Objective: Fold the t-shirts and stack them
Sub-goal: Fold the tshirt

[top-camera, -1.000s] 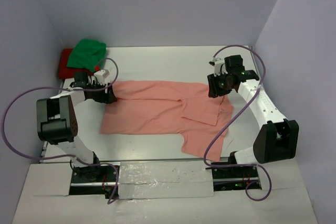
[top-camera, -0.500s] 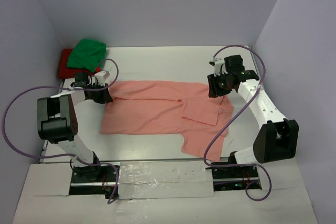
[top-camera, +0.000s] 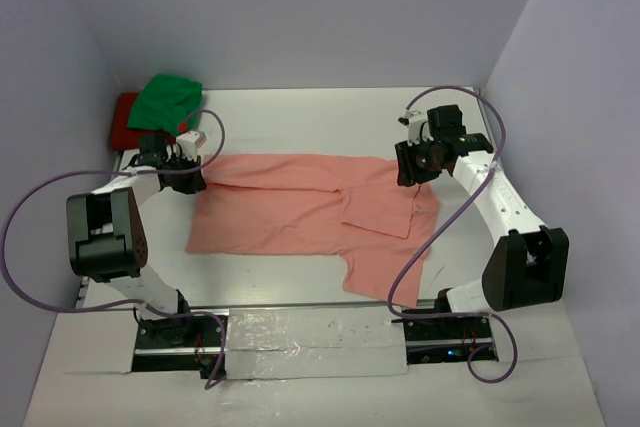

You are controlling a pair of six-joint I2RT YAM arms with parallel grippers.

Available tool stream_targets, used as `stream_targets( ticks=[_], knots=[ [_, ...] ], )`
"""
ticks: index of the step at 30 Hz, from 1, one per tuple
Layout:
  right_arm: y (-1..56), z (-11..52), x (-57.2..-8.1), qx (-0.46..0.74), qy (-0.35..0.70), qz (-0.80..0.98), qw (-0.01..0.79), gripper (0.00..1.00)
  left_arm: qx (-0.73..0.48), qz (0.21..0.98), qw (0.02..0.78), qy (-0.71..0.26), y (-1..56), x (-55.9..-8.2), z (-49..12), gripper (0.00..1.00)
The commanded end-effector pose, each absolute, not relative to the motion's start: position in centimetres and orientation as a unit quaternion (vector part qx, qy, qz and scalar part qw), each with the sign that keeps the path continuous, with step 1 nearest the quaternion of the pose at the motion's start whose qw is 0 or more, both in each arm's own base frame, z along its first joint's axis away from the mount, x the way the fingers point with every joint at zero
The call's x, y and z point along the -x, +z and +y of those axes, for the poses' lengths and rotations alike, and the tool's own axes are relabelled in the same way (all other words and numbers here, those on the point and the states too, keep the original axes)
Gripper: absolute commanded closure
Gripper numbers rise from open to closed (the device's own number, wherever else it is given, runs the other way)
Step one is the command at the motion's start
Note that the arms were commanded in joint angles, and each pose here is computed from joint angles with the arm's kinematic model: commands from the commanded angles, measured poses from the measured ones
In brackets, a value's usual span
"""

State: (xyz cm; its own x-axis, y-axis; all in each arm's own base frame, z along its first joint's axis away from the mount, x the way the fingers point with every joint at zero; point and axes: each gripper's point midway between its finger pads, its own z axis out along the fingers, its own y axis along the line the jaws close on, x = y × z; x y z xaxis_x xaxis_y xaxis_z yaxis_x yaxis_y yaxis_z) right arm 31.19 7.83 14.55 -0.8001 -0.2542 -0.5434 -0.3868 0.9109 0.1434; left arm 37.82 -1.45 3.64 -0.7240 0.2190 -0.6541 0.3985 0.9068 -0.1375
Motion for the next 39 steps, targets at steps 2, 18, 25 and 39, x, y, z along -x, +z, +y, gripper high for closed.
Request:
stream_targets(
  ticks=[2, 18, 25, 39],
  knots=[
    [15.0, 8.1, -31.2, 0.177, 0.127, 0.938, 0.268, 0.54, -0.185, 0.905, 0.370, -0.099, 5.9, -39.1, -0.5, 0.82],
    [15.1, 8.1, -31.1, 0.178, 0.127, 0.938, 0.270, 0.55, -0.185, 0.906, 0.364, -0.112, 5.5, -38.4, -1.0, 0.06],
    [15.0, 8.0, -31.1, 0.177, 0.124, 0.939, 0.268, 0.54, -0.185, 0.898, 0.375, -0.136, 5.7, -38.9, -1.9, 0.27],
    [14.9, 7.9, -31.1, 0.177, 0.119, 0.939, 0.269, 0.55, -0.187, 0.902, 0.358, -0.153, 4.9, -38.2, -2.4, 0.60]
  ],
)
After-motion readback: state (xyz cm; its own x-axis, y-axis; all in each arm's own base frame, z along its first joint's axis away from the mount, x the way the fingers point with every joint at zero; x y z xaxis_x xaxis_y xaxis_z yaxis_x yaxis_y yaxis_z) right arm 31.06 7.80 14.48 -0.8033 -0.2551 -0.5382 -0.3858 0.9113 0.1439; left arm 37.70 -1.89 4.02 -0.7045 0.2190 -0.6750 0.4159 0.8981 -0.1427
